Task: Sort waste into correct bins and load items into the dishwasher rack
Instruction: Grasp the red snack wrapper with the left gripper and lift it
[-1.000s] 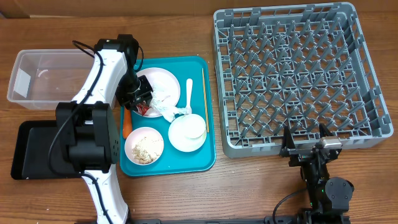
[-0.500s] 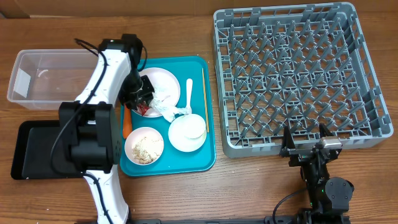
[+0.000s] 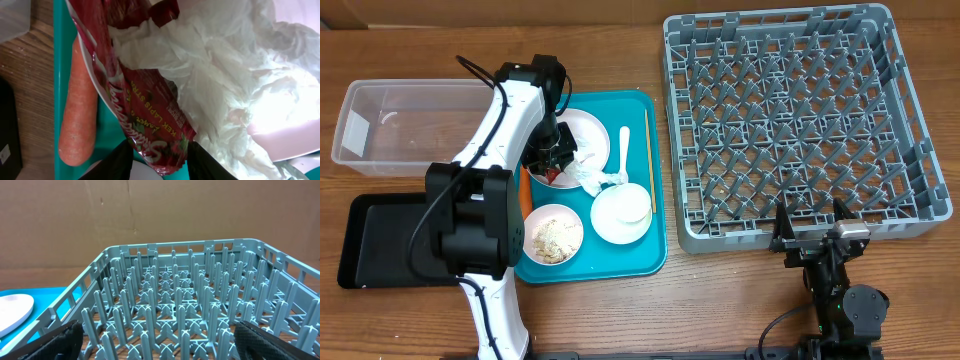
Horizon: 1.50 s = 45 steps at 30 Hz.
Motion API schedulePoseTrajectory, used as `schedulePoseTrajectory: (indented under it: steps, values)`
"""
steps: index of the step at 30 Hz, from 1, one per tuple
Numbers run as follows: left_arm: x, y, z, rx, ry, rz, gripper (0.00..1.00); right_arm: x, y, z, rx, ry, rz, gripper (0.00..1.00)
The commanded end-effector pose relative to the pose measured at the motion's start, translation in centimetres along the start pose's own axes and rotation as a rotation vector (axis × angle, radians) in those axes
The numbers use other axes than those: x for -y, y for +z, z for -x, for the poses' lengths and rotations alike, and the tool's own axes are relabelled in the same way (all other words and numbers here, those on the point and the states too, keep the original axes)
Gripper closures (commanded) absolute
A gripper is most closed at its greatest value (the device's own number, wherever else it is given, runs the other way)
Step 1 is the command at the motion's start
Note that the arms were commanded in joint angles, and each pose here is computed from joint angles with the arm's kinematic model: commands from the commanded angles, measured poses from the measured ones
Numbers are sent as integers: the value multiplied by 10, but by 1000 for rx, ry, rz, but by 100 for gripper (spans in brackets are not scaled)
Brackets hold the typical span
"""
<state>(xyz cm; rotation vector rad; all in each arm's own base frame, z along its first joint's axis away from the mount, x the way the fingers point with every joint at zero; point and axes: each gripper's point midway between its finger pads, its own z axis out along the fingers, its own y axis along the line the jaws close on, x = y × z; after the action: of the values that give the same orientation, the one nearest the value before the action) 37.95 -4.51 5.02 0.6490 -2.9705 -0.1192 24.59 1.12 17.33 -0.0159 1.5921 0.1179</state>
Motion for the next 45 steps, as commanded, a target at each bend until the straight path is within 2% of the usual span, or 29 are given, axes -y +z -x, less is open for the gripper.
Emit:
schedulePoseTrajectory:
  steps: [1,13,24,30,37,41,45]
  values:
    - [-5,4,3,2,-22,23,61,3,0,-1,8,3,-12,0]
    - [-10,4,6,22,-51,54,57,3,0,-1,7,3,-12,0]
    - [-14,8,4,17,-69,71,59,3,0,-1,8,3,-12,0]
    - [-15,17,1,9,-71,76,67,3,0,-1,8,3,-12,0]
    - [-16,17,1,9,-63,76,96,3,0,-1,7,3,-12,0]
    - [-17,12,0,4,-64,79,96,3,0,-1,7,3,-12,0]
    - [-21,-13,4,10,-73,83,96,3,0,-1,7,3,-12,0]
